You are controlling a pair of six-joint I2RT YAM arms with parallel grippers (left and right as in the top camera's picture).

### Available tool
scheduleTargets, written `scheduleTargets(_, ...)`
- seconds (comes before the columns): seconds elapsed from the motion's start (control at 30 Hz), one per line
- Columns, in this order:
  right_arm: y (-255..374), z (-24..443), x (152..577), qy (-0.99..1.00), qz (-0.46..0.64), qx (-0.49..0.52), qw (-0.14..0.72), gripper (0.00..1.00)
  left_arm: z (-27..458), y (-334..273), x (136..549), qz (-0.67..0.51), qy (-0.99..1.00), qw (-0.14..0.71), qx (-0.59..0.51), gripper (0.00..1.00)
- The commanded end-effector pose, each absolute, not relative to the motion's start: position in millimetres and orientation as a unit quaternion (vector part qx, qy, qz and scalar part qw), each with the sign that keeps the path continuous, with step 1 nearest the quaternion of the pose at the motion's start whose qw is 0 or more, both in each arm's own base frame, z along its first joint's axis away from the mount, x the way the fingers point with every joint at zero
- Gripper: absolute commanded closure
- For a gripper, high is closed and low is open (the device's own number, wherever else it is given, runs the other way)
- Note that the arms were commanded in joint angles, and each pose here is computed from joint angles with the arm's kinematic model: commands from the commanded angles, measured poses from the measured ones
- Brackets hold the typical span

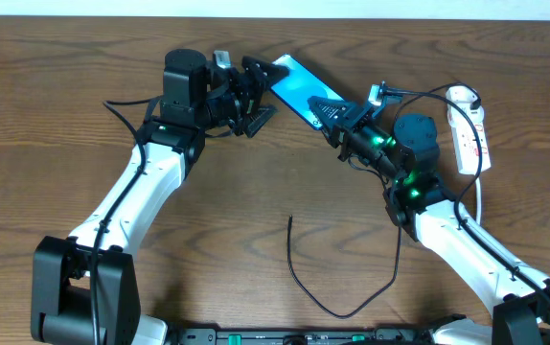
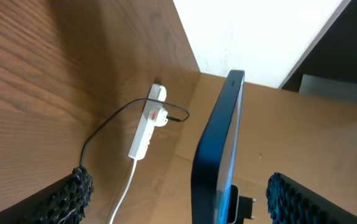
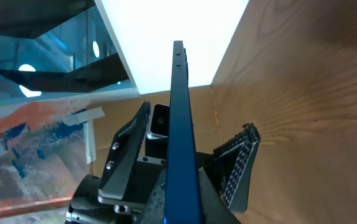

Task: Plug charger to phone and switch on socket
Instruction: 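Regrasp the phone's left end with the left gripper, holding it horizontally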

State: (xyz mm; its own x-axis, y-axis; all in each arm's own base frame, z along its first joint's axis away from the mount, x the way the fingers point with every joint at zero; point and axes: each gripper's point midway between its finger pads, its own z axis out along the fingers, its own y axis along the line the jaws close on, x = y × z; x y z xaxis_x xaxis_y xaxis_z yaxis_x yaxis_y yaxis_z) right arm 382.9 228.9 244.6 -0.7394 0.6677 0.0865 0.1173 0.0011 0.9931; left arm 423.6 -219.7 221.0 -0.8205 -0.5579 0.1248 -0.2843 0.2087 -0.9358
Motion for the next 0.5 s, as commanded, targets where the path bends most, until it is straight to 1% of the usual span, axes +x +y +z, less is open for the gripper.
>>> scheduleTargets(0.0,236,257,379,0.662,0.662,0.293,0.197,0.99,248,-218,430,-0.581,0.753,0.142,-0.277,0.09)
scheduleTargets(0.27,246,257,373,0.647,0.673,0.324,0.152,0.99,261,-216,439,-0.593,0.740,0.173,-0.268,0.09)
scheduleTargets(0.47,249,257,372,0.638,0.678,0.341,0.130,0.99,262,-216,439,-0.596,0.735,0.167,-0.276,0.09)
